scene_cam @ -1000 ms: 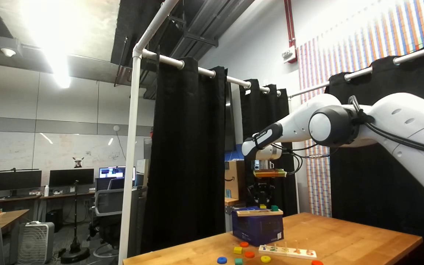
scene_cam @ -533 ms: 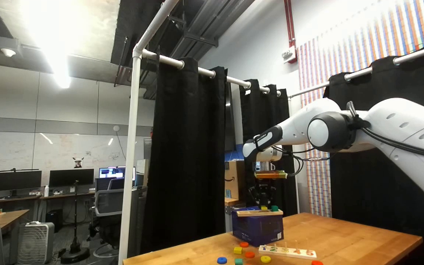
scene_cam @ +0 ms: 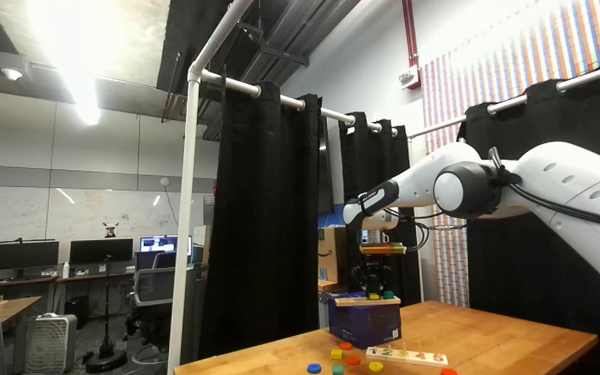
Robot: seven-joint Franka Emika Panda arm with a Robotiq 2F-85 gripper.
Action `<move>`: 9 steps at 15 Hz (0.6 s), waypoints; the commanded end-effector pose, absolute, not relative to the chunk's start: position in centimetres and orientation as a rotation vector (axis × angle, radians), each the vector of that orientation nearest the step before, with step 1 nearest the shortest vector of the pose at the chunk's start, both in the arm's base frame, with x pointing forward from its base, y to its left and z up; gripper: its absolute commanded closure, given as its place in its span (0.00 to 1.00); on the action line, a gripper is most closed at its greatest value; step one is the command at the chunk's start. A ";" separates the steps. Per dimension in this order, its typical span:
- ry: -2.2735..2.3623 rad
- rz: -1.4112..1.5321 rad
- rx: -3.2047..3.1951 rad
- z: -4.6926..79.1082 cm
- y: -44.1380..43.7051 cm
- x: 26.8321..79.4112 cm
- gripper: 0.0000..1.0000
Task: Put a yellow block from the table in the second compartment from the right of the wooden tray
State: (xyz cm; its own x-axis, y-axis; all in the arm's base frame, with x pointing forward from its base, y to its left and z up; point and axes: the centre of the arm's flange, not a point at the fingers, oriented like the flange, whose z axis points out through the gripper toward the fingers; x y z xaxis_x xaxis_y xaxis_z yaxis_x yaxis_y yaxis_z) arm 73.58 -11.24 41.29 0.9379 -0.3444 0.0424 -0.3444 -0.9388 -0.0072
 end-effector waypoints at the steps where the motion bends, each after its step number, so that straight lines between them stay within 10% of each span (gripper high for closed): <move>1: -0.584 0.055 3.113 41.9 -11.6 74.8 0.28; 5: -0.595 0.047 3.117 42.1 -11.8 74.6 0.01; 9: -0.591 0.029 3.119 45.1 -11.0 73.0 0.00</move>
